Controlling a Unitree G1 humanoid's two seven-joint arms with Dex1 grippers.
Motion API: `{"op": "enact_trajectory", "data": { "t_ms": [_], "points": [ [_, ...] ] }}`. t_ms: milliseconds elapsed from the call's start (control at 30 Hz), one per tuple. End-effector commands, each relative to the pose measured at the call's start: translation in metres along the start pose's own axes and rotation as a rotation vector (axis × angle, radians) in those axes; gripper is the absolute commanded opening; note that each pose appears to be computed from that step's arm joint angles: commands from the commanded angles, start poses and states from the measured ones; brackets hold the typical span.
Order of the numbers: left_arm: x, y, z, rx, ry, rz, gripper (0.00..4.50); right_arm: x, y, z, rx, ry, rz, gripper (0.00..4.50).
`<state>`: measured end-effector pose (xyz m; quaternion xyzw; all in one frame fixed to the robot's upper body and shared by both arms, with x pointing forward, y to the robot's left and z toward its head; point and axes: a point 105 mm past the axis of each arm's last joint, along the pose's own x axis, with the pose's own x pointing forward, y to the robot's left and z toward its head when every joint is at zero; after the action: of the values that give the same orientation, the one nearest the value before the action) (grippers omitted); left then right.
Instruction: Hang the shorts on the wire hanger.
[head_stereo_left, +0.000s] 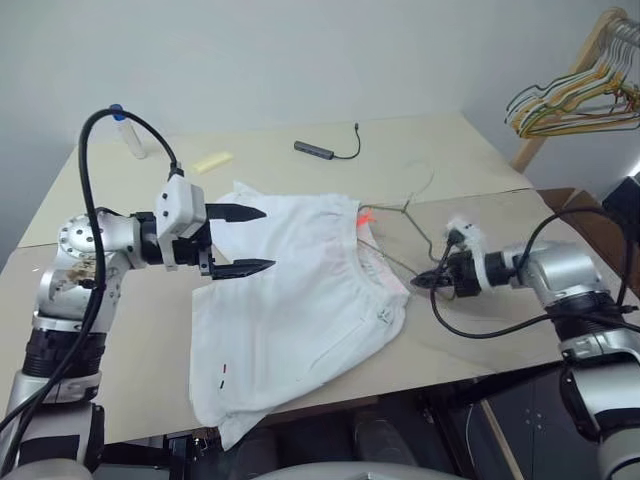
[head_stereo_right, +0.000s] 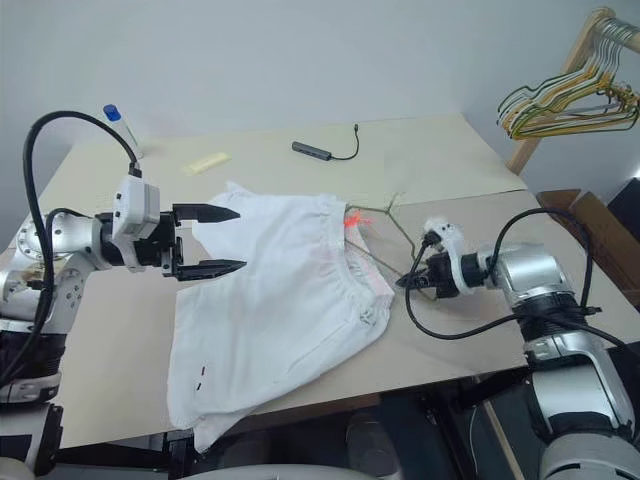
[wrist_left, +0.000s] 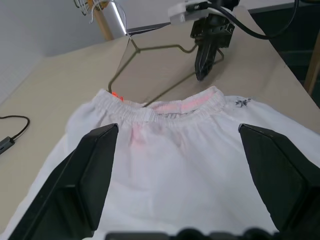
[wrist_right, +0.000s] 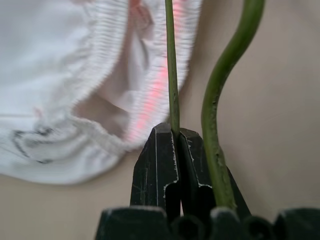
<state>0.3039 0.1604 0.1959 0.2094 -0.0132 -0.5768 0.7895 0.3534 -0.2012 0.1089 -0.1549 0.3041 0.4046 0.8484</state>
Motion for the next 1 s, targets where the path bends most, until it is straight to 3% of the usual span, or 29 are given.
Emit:
{"op": "enact_trajectory", "data": {
  "t_ms": [33,167,300,500,600,900,967,1000],
  "points": [
    [-0.012,0.024,0.021,0.131,0.002,0.078,4.17,-0.025,0.005,0.058,-0.371,-0.141,-0.127,0.0],
    [-0.019,0.055,0.045,0.255,-0.004,0.141,4.17,-0.028,0.022,0.081,-0.582,-0.154,-0.168,0.0],
    [-0.011,0.062,0.054,0.357,0.032,0.049,4.17,-0.022,0.039,0.095,-0.685,-0.159,-0.157,0.0],
    [0.017,0.066,0.026,0.496,0.255,-0.149,4.17,-0.019,0.057,0.107,-0.76,-0.162,-0.096,0.0],
    [0.029,0.078,0.008,0.539,0.373,-0.137,4.17,-0.021,0.063,0.112,-0.772,-0.178,-0.076,0.0],
    [0.051,0.078,0.003,0.512,0.32,-0.174,1.58,-0.028,0.072,0.116,-0.74,-0.209,-0.049,0.0],
    [0.053,0.076,0.003,0.496,0.295,-0.186,0.83,-0.029,0.072,0.115,-0.725,-0.208,-0.049,0.0],
    [0.053,0.075,0.003,0.483,0.287,-0.183,0.71,-0.029,0.072,0.114,-0.722,-0.205,-0.047,0.0]
  ]
}}
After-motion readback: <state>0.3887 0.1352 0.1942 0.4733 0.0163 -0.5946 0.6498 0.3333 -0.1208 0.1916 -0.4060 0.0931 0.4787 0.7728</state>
